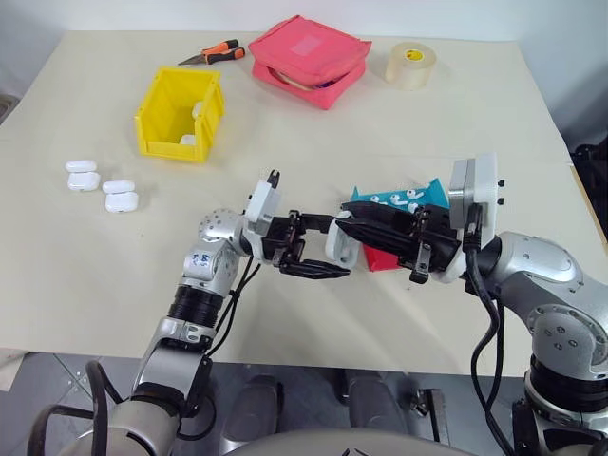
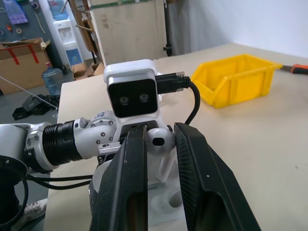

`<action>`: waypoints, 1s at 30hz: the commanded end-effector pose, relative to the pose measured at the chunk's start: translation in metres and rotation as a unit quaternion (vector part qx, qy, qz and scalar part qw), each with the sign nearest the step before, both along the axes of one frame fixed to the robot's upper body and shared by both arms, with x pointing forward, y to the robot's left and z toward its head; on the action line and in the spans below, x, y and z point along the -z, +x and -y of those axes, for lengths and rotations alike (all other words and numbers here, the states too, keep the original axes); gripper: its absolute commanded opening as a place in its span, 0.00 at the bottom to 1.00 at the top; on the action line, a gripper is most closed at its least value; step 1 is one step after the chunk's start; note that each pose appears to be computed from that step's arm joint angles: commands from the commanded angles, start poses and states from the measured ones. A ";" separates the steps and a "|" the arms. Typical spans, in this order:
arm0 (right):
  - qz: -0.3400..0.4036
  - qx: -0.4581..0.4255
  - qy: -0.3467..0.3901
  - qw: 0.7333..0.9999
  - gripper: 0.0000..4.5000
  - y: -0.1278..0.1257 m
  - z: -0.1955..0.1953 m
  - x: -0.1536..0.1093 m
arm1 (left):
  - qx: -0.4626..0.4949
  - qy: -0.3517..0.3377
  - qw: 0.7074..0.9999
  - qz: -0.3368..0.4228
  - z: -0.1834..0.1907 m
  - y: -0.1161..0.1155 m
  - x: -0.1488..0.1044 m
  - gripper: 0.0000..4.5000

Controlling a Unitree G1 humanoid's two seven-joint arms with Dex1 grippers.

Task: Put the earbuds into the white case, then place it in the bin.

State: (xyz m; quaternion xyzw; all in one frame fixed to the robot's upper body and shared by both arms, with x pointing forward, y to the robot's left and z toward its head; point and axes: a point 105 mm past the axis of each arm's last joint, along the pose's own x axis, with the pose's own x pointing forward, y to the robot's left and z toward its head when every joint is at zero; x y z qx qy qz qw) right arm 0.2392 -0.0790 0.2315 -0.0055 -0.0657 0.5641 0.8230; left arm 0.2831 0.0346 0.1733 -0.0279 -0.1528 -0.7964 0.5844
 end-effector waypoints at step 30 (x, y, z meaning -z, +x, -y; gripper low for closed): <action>-0.004 0.043 -0.023 0.999 0.10 0.006 0.012 0.040 | 0.013 -0.062 0.998 0.030 0.001 -0.007 -0.023 0.62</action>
